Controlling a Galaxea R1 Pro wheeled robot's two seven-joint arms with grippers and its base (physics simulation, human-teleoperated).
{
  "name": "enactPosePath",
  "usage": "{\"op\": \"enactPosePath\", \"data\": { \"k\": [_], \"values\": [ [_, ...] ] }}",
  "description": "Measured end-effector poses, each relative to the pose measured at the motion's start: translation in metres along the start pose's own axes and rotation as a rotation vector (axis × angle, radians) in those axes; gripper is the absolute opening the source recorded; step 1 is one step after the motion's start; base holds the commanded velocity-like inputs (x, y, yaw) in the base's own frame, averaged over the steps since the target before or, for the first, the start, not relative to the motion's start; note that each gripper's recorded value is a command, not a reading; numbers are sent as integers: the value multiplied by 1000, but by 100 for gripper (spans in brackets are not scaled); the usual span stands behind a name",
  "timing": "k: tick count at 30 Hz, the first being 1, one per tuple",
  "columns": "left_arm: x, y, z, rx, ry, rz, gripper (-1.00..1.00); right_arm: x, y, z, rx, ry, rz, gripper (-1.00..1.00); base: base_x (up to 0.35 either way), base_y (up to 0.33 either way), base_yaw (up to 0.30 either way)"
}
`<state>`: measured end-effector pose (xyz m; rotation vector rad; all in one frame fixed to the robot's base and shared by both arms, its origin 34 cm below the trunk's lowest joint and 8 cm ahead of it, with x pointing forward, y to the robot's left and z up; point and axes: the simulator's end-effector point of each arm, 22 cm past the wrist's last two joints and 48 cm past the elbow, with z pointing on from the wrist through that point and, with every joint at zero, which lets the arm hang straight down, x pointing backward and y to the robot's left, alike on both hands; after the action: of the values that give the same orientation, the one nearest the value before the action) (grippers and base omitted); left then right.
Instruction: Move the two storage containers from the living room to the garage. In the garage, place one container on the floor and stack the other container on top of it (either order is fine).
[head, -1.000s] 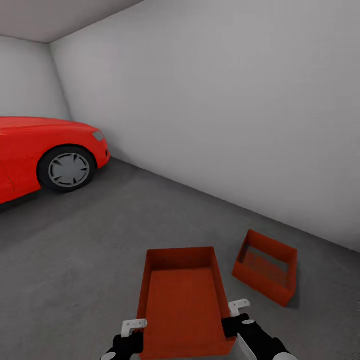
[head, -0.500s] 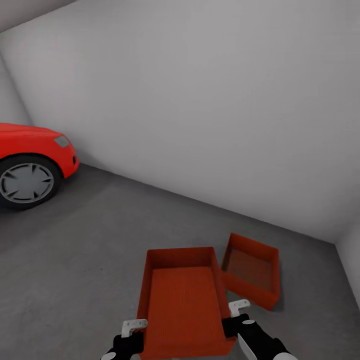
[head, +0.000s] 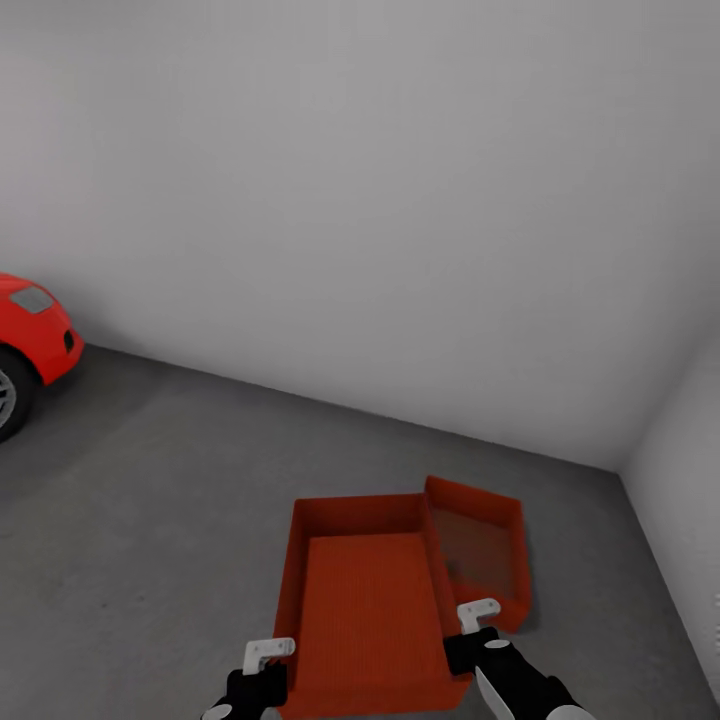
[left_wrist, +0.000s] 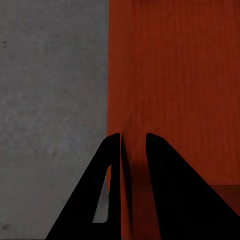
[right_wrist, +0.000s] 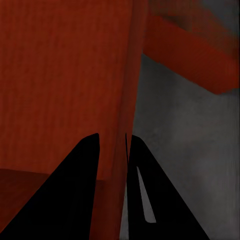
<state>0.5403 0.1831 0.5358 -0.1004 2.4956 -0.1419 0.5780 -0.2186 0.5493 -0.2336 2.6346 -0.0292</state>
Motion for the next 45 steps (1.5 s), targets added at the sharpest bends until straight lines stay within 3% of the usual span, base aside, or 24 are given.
{"op": "enactPosePath", "data": {
  "k": [29,45],
  "values": [
    [0,0,0,0,0,1,-100,0,0,0,0,0,1,-100,216,-2,-286],
    [0,-7,0,-3,-1,1,-100,1,-7,0,-2,-1,-1,-100,142,-117,-207]
  ]
}}
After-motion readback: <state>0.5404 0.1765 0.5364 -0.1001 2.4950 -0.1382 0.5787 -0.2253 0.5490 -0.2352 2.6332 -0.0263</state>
